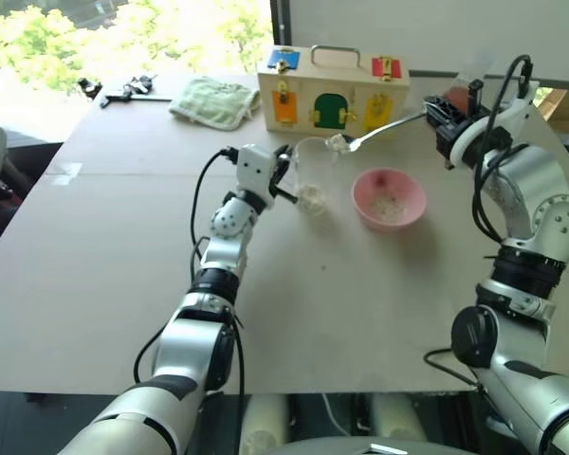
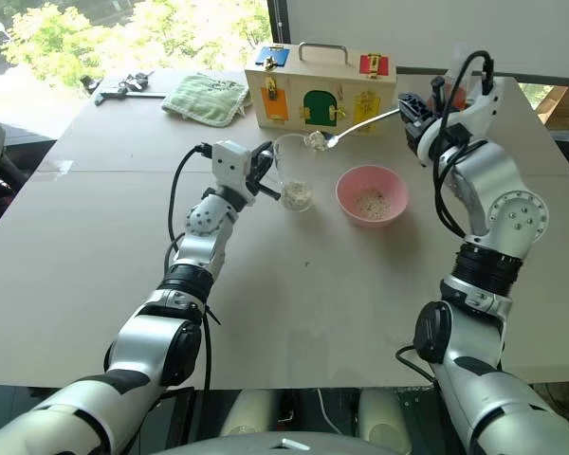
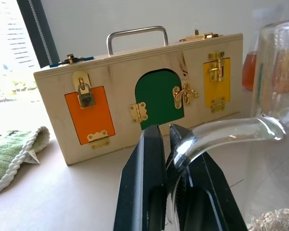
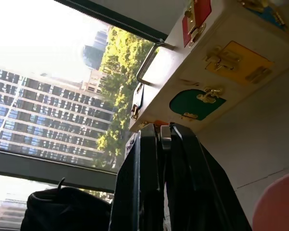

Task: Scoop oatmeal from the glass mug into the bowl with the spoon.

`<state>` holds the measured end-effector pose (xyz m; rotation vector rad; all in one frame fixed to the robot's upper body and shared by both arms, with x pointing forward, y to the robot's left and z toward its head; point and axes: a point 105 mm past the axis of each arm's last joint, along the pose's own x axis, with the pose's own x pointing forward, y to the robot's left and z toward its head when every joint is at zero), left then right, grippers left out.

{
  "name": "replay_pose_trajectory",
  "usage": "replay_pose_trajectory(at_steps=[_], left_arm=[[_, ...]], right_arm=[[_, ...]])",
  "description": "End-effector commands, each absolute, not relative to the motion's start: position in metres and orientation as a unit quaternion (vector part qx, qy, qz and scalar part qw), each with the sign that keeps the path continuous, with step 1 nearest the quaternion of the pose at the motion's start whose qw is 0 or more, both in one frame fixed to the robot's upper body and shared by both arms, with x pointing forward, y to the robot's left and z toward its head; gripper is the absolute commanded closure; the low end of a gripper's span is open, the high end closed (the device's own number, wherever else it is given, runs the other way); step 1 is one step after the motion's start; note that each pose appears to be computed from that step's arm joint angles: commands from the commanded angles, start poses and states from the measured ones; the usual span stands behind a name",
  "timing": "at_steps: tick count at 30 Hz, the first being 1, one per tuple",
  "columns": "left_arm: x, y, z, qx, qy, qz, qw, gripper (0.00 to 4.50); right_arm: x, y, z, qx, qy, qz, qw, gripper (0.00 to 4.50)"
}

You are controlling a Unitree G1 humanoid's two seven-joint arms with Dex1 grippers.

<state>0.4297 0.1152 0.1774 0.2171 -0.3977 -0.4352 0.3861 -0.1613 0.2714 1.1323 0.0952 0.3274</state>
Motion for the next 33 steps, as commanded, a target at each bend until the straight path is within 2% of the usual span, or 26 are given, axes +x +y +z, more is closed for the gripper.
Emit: replay_pose_trajectory(at_steps=[1, 13, 16, 19, 25, 28, 33], left_arm=[[0.428, 0.117, 0.204, 0.108, -0.246, -0.205, 0.941, 4.45], [0.429, 0.118, 0.202, 0.113, -0.243, -0.205, 0.941, 4.45], [0.429, 0.119, 0.201, 0.114, -0.243, -0.205, 0.941, 4.45], [0.428, 0.121, 0.200, 0.114, -0.242, -0.205, 0.942, 4.45], [0.427, 0.120, 0.197, 0.115, -0.240, -0.207, 0.941, 4.45], [0.426, 0.120, 0.195, 0.116, -0.240, -0.208, 0.941, 4.45], [0.425, 0.122, 0.194, 0.117, -0.239, -0.205, 0.942, 4.45]], right_arm=[[0.373, -0.174, 0.287, 0.532, 0.012, 0.166, 0.830, 4.50], [0.369, -0.211, 0.252, 0.508, 0.024, 0.098, 0.856, 4.50], [0.371, -0.212, 0.244, 0.470, 0.029, 0.088, 0.878, 4.50], [0.373, -0.211, 0.236, 0.373, 0.040, 0.075, 0.924, 4.50], [0.379, -0.193, 0.267, 0.217, -0.013, 0.105, 0.970, 4.50], [0.377, -0.180, 0.284, 0.153, -0.041, 0.134, 0.978, 4.50], [0.362, -0.143, 0.306, -0.023, -0.086, 0.222, 0.971, 4.50]])
